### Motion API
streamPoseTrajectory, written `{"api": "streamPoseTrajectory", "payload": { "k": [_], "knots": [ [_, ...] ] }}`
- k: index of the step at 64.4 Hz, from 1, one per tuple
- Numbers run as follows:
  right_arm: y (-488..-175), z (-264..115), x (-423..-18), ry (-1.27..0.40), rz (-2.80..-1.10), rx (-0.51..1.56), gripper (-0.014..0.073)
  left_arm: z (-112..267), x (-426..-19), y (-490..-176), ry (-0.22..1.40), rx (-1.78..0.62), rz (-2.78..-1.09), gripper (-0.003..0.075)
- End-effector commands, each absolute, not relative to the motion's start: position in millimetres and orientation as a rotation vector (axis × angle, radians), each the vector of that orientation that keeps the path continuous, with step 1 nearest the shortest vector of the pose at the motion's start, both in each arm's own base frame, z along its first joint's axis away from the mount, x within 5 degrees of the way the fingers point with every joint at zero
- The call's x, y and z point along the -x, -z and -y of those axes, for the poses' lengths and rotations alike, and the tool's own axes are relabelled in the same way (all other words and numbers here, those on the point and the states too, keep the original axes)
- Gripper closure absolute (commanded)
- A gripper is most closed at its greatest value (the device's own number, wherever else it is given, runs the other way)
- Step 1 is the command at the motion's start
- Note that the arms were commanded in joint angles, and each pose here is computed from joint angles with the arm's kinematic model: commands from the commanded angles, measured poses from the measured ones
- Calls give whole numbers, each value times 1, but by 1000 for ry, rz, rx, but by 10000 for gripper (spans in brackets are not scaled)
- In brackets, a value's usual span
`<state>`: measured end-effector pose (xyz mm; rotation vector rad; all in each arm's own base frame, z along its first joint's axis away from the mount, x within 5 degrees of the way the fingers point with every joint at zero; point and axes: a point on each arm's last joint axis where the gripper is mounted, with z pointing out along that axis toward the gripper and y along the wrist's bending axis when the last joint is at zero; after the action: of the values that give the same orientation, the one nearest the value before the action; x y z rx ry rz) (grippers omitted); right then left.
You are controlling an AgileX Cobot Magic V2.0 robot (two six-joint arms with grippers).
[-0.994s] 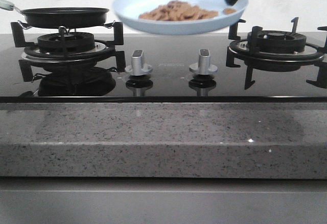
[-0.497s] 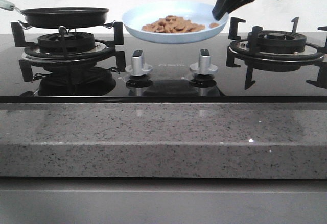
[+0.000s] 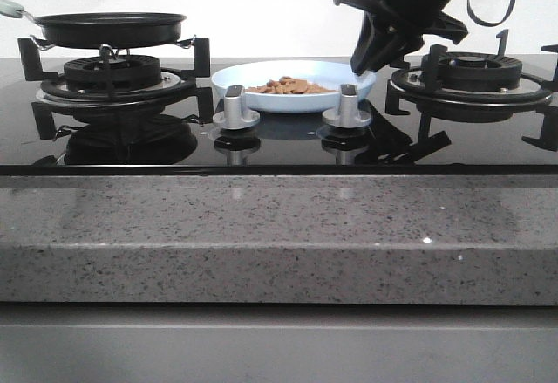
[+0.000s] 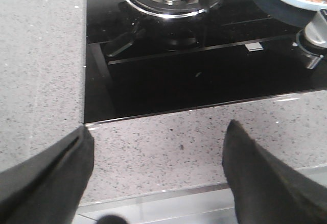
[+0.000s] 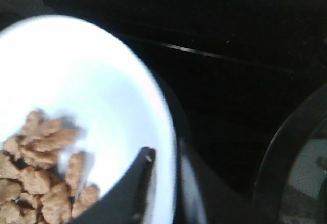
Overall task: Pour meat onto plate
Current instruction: 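Carry the plate with the right gripper back between the knobs and lower it, then open the right gripper and withdraw it upward from the plate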
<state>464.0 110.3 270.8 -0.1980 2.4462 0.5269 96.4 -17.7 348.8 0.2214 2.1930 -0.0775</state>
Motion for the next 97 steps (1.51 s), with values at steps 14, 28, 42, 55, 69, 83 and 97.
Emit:
{"api": "streamPoseTrajectory", "payload": {
  "k": [14,28,42,55,69,83,97],
  "knots": [
    [-343,-106,-440,-544,-2297,228,213,20,-99,-361,119,-206,-2104,210],
    [-377,-103,-391,-515,-2298,297,213,20,-99,-361,118,-206,-2111,210],
    [-390,-84,-311,-430,-2230,289,213,20,-99,-361,118,-206,-2111,210],
    [-387,-67,-235,-385,-2199,303,213,20,-99,-361,120,-206,-2112,210],
    [-366,-54,-168,-387,-2188,310,213,20,-99,-361,120,-206,-2112,210],
    [-344,-47,-116,-403,-2223,347,213,21,-98,-361,126,-205,-2112,210],
    [-327,-41,-84,-406,-2208,364,213,21,-98,-361,133,-203,-2113,217]
  ]
}}
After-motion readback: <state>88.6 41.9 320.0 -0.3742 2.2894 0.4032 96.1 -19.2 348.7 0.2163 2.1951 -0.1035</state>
